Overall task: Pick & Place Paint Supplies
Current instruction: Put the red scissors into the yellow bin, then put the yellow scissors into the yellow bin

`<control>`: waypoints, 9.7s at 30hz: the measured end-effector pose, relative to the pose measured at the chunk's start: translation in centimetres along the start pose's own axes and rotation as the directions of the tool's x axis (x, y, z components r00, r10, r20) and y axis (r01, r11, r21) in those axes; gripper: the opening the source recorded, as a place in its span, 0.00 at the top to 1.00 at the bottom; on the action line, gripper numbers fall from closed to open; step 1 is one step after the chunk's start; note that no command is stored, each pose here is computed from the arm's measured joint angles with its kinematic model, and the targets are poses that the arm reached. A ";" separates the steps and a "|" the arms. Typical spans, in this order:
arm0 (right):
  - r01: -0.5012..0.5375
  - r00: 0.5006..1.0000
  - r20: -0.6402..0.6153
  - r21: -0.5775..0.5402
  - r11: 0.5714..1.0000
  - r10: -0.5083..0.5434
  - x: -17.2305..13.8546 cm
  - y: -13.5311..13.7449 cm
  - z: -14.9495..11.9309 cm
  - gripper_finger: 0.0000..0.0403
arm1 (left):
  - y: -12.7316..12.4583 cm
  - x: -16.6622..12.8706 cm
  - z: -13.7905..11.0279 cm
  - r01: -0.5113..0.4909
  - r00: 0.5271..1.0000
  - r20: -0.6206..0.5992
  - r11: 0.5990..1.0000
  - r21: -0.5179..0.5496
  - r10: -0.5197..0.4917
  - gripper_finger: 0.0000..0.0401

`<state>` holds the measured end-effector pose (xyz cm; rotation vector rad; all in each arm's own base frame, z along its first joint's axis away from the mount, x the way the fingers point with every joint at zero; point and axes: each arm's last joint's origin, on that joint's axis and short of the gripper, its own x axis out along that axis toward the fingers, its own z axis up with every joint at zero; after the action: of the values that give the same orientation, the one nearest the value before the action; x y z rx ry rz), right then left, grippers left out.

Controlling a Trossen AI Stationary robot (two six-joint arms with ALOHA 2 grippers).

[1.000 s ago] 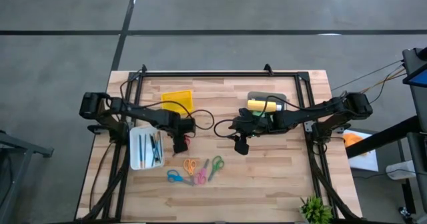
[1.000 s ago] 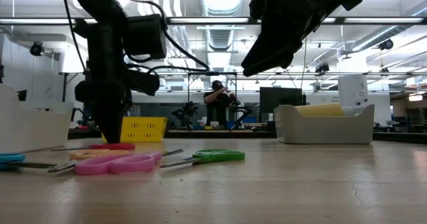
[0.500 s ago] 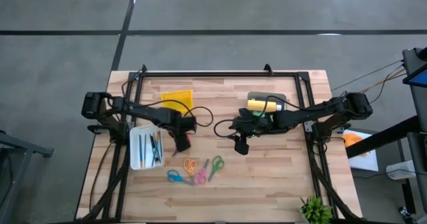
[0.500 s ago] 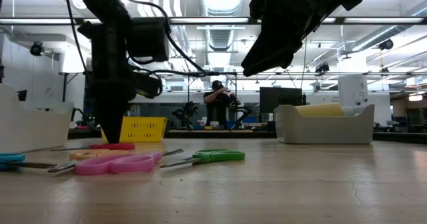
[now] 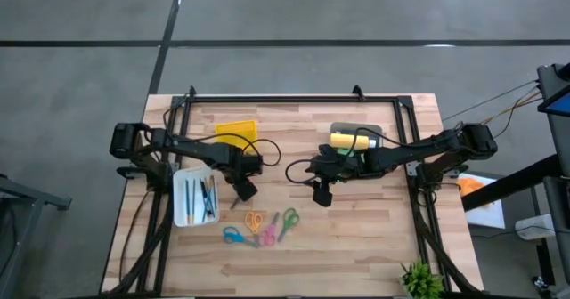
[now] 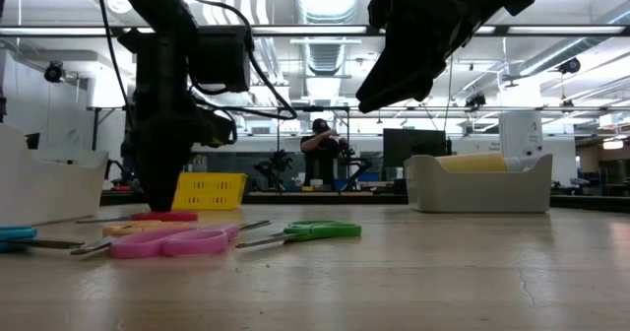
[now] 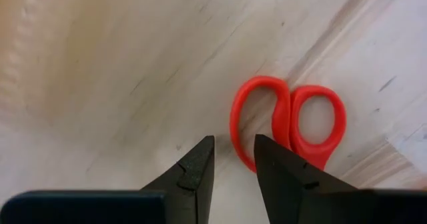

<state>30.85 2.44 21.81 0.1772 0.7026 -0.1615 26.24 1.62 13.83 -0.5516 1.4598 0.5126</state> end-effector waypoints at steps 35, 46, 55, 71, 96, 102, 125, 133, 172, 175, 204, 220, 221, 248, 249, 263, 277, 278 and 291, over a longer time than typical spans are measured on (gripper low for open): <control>0.000 1.000 0.000 0.000 1.000 0.000 0.0 0.0 0.0 0.50 | 0.3 0.7 0.1 0.011 0.998 0.065 0.954 -0.298 0.009 0.92; 0.000 1.000 0.000 0.000 1.000 0.000 0.0 0.0 0.0 0.50 | 0.3 0.7 0.1 0.010 0.998 0.064 0.955 -0.296 0.009 0.98; 0.000 1.000 0.000 0.000 1.000 0.000 0.0 0.0 0.0 0.50 | 0.1 0.3 0.3 0.012 0.998 0.069 0.965 -0.264 0.006 0.98; 0.000 1.000 0.000 0.000 1.000 0.000 0.0 0.0 0.0 0.50 | 0.1 -3.0 1.6 0.000 0.997 0.080 0.990 -0.141 0.012 0.98; 0.000 1.000 0.000 0.000 1.000 0.000 0.0 0.0 0.0 0.50 | 10.3 -11.6 9.0 -0.248 0.963 0.190 0.903 0.351 0.191 0.98; 0.000 1.000 0.000 0.000 1.000 0.000 0.0 0.0 0.0 0.50 | 11.3 -10.2 9.5 -0.218 0.962 0.233 0.907 0.361 0.139 0.98; 0.000 1.000 0.001 0.000 1.000 0.000 0.0 0.0 0.0 0.50 | 11.5 -5.5 8.4 -0.200 0.963 0.250 0.891 0.407 0.102 0.98; 0.000 1.000 0.001 0.000 1.000 0.000 0.0 0.0 0.0 0.50 | 11.6 -4.3 7.9 -0.191 0.965 0.245 0.892 0.411 0.094 0.98; -0.001 1.000 0.001 0.000 1.000 0.001 0.0 0.0 0.0 0.50 | 8.7 -7.8 8.4 -0.142 0.973 0.219 0.927 0.348 0.067 0.70; 0.000 1.000 0.001 0.000 1.000 0.000 0.0 0.0 0.0 0.50 | 7.3 -7.8 7.9 -0.114 0.978 0.200 0.949 0.294 0.056 0.70; 0.000 1.000 0.001 0.000 1.000 0.000 0.0 0.0 0.0 0.50 | -9.9 -7.3 -4.7 0.050 0.985 0.153 0.985 0.165 -0.076 0.70; 0.000 1.000 0.001 0.000 1.000 0.000 0.0 0.0 0.0 0.50 | -8.6 -3.2 -5.4 0.124 0.988 0.105 0.988 -0.090 -0.115 0.70; 0.000 1.000 0.001 0.000 1.000 0.000 0.0 0.0 0.0 0.50 | -8.6 -3.0 -5.4 0.136 0.986 0.108 0.986 -0.095 -0.125 0.70; 0.000 1.000 0.002 0.000 1.000 0.000 0.0 0.0 0.0 0.50 | -9.7 0.6 -4.7 0.123 0.992 -0.020 0.987 -0.101 -0.125 0.70; -0.001 1.000 0.002 0.000 1.000 0.001 0.0 0.0 0.0 0.50 | -9.7 0.6 -4.7 0.122 0.992 -0.021 0.987 -0.101 -0.125 0.70; -0.001 1.000 0.002 0.000 1.000 0.001 0.0 0.0 0.0 0.50 | -9.4 0.7 -4.8 0.093 0.995 -0.020 0.990 -0.104 -0.096 0.97; -0.001 1.000 0.003 0.001 1.000 0.001 0.0 0.0 0.0 0.50 | -9.4 0.7 -4.7 0.092 0.995 -0.016 0.990 -0.107 -0.094 0.98; -0.001 1.000 0.003 0.000 1.000 0.001 0.0 0.0 0.0 0.50 | -9.4 0.7 -4.7 0.093 0.995 -0.016 0.990 -0.107 -0.095 0.98; -0.001 1.000 0.003 0.001 1.000 0.001 0.0 0.0 0.0 0.50 | -9.7 -1.1 -3.4 0.067 0.998 0.000 0.992 -0.106 -0.067 0.98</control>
<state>30.87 2.43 21.84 0.1779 0.6996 -0.1610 29.69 -7.99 15.16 -0.6836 1.4187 0.5381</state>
